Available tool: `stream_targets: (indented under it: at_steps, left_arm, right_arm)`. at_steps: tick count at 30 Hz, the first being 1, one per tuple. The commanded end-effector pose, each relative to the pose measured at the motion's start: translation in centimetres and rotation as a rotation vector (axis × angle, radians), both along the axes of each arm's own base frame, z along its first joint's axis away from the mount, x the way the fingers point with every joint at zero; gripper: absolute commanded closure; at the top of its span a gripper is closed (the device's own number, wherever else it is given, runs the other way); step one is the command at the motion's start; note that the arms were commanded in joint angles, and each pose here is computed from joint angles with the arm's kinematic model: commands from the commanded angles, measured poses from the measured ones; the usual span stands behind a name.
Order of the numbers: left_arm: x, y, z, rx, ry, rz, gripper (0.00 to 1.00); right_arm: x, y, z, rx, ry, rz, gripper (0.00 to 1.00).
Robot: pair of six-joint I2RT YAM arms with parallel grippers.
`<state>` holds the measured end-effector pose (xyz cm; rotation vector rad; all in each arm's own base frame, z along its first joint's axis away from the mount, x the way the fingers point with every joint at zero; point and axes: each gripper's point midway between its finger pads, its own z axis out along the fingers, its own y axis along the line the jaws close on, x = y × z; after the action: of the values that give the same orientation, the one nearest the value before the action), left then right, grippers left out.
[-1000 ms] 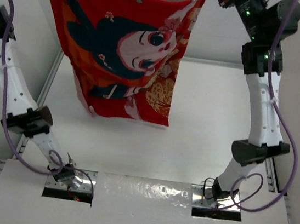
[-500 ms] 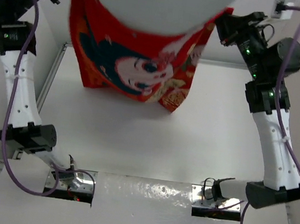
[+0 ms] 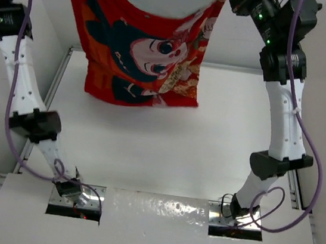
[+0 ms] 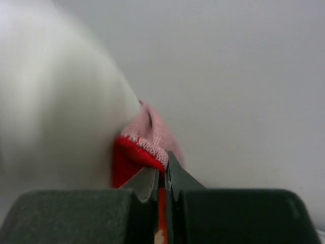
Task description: Put the pillow into the pillowcase
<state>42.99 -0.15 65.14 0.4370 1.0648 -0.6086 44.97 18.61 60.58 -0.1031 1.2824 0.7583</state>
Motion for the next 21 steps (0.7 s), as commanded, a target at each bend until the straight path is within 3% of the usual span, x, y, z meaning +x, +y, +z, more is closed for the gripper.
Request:
stream_targets:
  at_steps: [1, 2, 3, 4, 5, 6, 7, 8, 9, 10, 11, 12, 13, 14, 15, 16, 17, 18, 19, 20, 21]
  left_arm:
    - [-5.6, -2.9, 0.1, 0.010, -0.029, 0.039, 1.00]
    - [-4.0, -2.5, -2.8, 0.012, -0.036, 0.062, 1.00]
    - [-4.3, -2.8, -2.4, 0.000, -0.038, 0.048, 1.00]
    - [-1.5, -1.5, -2.1, -0.005, -0.015, 0.043, 1.00]
    - [-9.7, -3.8, 7.8, 0.053, -0.270, 0.048, 1.00]
    - [-10.7, -3.2, 9.7, 0.034, -0.366, 0.068, 1.00]
    - [-10.0, -1.6, 9.6, 0.045, -0.395, 0.091, 1.00]
    - [-6.2, -0.3, 6.6, 0.020, -0.245, 0.081, 1.00]
    - [-8.3, -3.8, 4.8, 0.082, -0.156, 0.020, 1.00]
    - [-6.8, -4.2, 0.9, 0.081, -0.045, 0.040, 1.00]
    - [-4.0, -3.6, -4.5, 0.113, 0.012, 0.090, 1.00]
    - [-0.9, -2.5, -11.0, 0.061, 0.165, 0.099, 1.00]
    - [0.4, -1.6, -10.6, 0.055, 0.181, 0.101, 1.00]
    - [-4.2, -2.7, -0.9, 0.095, 0.025, 0.105, 1.00]
    - [-0.4, -0.1, -0.8, 0.073, 0.035, 0.131, 1.00]
    - [-2.0, 0.1, 1.9, 0.072, -0.048, 0.146, 1.00]
    - [-3.4, -0.2, 2.9, 0.082, -0.075, 0.151, 1.00]
    - [-3.1, -1.7, 0.3, 0.114, 0.034, 0.129, 1.00]
    - [-1.9, -1.7, -3.8, 0.197, 0.117, 0.168, 1.00]
    - [3.1, -0.4, -18.1, 0.121, 0.456, 0.139, 1.00]
    - [0.1, -0.4, -16.2, 0.097, 0.359, 0.181, 1.00]
  right_arm:
    - [-6.9, -3.8, 6.2, 0.050, -0.167, -0.075, 1.00]
    - [-5.7, -3.2, -0.1, 0.107, -0.164, -0.052, 1.00]
    - [-5.2, -3.2, -2.6, 0.172, -0.110, -0.041, 1.00]
    - [-9.2, -4.6, 5.5, 0.186, -0.268, -0.055, 1.00]
    - [-5.4, -4.0, 3.9, 0.097, -0.148, -0.105, 1.00]
    - [-7.0, -4.5, 8.6, 0.109, -0.255, -0.109, 1.00]
    - [-11.8, -5.7, 14.5, 0.162, -0.419, -0.104, 1.00]
    - [-10.2, -4.9, 12.6, 0.129, -0.336, -0.087, 1.00]
    - [-9.7, -4.5, 10.4, 0.083, -0.261, -0.077, 1.00]
    - [-2.7, -2.4, -2.7, -0.023, 0.072, -0.071, 1.00]
    - [-2.6, -2.2, -3.7, 0.034, -0.019, -0.061, 1.00]
    - [-4.5, -2.5, -5.2, 0.149, -0.007, -0.030, 1.00]
    - [-5.4, -2.7, -2.3, 0.169, -0.079, -0.016, 1.00]
    - [-5.7, -3.0, -0.5, 0.111, -0.042, -0.040, 1.00]
    - [-2.8, -1.6, 1.0, 0.037, -0.071, -0.061, 1.00]
    - [-9.1, -3.5, 11.4, 0.115, -0.318, -0.063, 1.00]
    - [-8.2, -3.1, 10.4, 0.105, -0.260, -0.056, 1.00]
    - [-8.1, -2.9, 9.1, 0.063, -0.211, -0.055, 1.00]
    - [-3.4, -1.2, -0.1, -0.028, 0.045, -0.044, 1.00]
    - [-2.2, -0.6, -4.2, -0.034, 0.091, -0.030, 1.00]
    - [-1.8, 0.1, -8.6, 0.048, 0.153, 0.001, 1.00]
